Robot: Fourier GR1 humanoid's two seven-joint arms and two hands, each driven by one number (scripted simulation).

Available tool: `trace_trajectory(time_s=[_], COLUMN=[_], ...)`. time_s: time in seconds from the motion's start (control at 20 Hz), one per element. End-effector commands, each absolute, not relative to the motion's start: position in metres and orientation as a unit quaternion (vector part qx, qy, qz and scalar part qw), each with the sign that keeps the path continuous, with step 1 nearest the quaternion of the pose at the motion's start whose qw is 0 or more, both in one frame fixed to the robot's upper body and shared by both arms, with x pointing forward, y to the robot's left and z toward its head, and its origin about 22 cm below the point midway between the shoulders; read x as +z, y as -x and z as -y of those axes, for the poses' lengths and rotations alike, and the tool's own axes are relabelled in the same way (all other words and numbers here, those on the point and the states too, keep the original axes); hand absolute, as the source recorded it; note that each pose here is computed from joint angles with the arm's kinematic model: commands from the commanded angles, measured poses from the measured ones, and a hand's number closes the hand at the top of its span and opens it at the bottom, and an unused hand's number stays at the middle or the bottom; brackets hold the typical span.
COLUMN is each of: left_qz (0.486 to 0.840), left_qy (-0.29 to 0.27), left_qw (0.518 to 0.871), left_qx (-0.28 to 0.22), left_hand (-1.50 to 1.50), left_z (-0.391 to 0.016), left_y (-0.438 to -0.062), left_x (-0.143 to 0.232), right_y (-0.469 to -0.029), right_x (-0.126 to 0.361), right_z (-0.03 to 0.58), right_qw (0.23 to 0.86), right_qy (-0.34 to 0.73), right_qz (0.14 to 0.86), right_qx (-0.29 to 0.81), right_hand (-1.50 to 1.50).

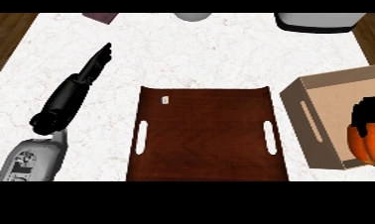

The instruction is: Pick the squash from the tray and place it in the cardboard box

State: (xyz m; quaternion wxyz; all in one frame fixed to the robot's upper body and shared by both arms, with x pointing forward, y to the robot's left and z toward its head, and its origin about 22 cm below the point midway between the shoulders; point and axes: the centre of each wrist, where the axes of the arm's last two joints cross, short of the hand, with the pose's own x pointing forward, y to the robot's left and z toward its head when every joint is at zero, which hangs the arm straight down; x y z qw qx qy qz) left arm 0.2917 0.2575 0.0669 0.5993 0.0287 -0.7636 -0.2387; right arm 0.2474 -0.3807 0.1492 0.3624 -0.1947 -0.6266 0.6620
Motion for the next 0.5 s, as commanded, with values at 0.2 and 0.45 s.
trace_trajectory(time_s=[0.2, 0.45], left_qz=[0.773, 0.762], left_qy=[-0.024, -0.019], left_qw=[0.584, 0.597], left_qx=[-0.246, -0.250], left_hand=[0.00, 0.00], left_z=[-0.247, -0.240], left_y=[-0.302, -0.298], left_x=[0.077, 0.071], right_y=[-0.278, -0.299], right_x=[0.148, 0.146], right_z=[0.449, 0.459], right_qw=[0.386, 0.354], right_qy=[0.112, 0.025], right_qz=[0.553, 0.640], right_qx=[0.730, 0.682], right_hand=[-1.50, -1.50])
